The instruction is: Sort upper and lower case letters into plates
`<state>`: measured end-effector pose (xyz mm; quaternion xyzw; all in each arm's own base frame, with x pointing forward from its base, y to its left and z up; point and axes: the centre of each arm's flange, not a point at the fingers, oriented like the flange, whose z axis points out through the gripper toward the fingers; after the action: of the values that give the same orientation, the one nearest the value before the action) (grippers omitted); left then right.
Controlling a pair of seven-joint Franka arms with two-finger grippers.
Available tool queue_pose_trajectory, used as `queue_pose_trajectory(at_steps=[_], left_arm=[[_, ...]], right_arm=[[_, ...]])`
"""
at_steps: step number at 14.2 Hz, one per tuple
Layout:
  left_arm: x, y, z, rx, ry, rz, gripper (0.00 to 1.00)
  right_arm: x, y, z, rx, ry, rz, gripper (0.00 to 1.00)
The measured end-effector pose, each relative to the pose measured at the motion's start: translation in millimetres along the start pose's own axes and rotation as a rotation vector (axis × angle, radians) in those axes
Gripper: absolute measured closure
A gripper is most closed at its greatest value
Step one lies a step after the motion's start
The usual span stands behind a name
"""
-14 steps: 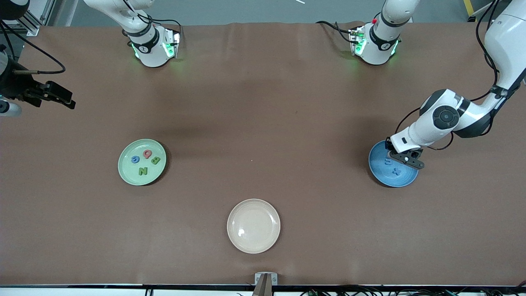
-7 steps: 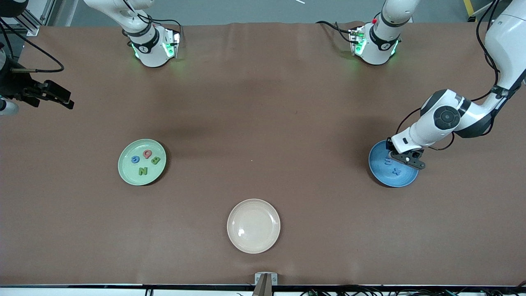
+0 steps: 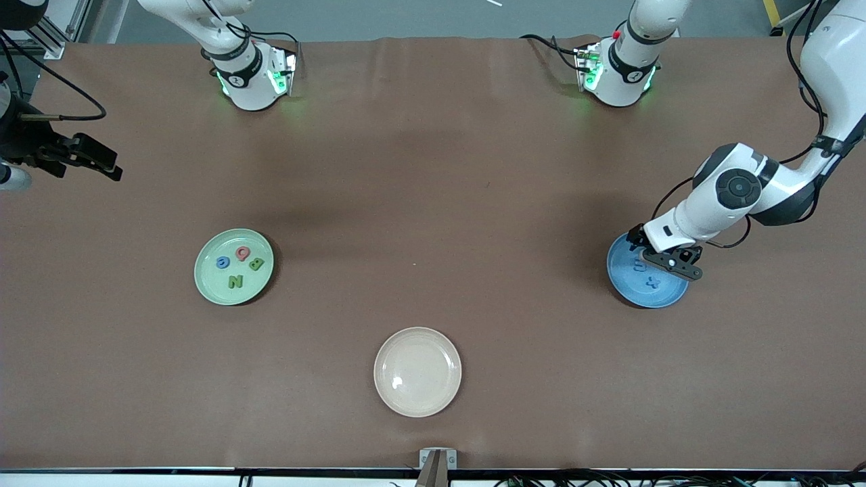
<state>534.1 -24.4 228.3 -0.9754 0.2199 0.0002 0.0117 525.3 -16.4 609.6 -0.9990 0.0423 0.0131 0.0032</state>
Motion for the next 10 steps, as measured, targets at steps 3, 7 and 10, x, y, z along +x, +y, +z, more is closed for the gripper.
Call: queue_pose_trajectory(at_steps=[3, 7, 10], left_arm=[[18.7, 3.3, -49.0, -0.017, -0.048, -0.049, 0.00], [48.3, 11.1, -135.7, -0.130, -0.045, -0.184, 0.00], [56.8, 15.4, -190.5, -0.136, -0.003, -0.189, 0.00]], right_arm=[[0.2, 4.0, 0.3, 0.000, 0.000, 0.008, 0.00], [0.2, 4.8, 1.3, 0.000, -0.002, 0.009, 0.00], [0.2, 4.9, 2.1, 0.000, -0.003, 0.009, 0.00]])
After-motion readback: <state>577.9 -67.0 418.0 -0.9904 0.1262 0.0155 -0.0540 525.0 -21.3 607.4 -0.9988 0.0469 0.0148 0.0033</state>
